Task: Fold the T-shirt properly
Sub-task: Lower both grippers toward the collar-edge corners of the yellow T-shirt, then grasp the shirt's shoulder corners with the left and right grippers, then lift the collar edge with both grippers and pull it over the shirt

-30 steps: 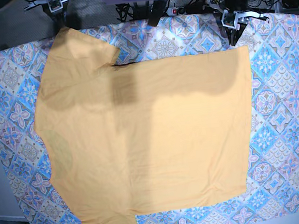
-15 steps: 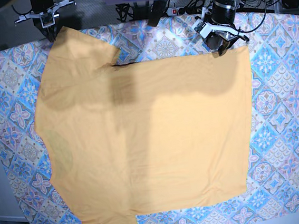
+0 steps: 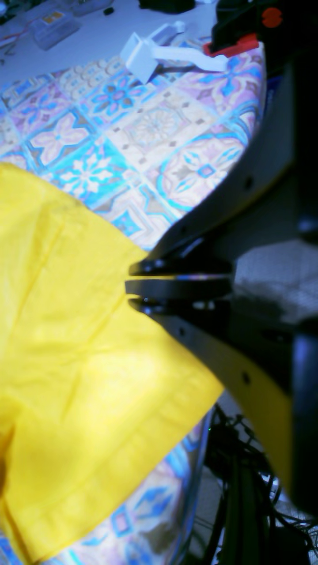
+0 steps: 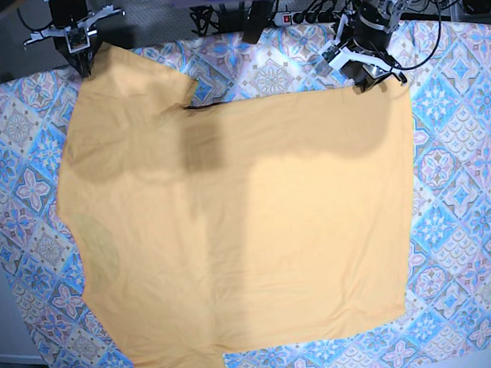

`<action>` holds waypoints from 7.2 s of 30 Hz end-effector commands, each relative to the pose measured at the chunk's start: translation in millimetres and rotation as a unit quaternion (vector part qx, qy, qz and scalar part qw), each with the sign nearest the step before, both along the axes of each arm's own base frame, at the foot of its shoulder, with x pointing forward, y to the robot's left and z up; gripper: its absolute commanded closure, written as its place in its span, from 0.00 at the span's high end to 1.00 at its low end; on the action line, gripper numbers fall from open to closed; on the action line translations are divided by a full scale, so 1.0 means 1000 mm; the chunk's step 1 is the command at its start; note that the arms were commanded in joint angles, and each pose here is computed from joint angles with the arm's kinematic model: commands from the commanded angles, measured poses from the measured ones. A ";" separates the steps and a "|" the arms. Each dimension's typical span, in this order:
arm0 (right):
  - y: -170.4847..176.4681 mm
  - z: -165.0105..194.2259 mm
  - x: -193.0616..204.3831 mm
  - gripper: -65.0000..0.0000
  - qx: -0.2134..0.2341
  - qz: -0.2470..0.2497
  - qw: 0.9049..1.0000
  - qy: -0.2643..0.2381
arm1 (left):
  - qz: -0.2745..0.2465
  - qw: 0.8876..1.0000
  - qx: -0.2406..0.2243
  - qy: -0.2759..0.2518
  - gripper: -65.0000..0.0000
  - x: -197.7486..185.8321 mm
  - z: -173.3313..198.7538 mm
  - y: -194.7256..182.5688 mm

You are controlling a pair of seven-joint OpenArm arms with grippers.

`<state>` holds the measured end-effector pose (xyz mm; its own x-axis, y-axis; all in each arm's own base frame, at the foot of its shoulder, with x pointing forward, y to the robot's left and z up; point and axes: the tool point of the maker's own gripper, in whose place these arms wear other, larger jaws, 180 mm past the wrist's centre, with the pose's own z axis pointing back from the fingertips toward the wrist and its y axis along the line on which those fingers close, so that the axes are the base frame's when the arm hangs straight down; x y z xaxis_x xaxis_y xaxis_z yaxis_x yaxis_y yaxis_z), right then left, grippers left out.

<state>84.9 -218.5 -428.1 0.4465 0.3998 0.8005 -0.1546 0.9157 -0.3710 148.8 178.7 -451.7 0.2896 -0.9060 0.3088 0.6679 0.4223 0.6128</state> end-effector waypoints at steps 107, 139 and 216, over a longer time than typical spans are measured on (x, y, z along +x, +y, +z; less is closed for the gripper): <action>-0.009 0.006 0.024 0.10 -0.010 -0.019 1.000 -0.005 | 0.613 0.418 -0.671 0.014 0.00 0.029 -0.018 0.073; -0.028 -0.012 0.051 0.50 0.222 -0.206 0.951 0.068 | 0.613 0.440 -0.656 0.016 0.00 0.030 -0.020 0.074; -0.012 -0.016 0.008 0.01 0.269 -0.167 0.945 0.085 | 0.591 0.516 -0.620 0.013 0.00 0.008 0.006 0.088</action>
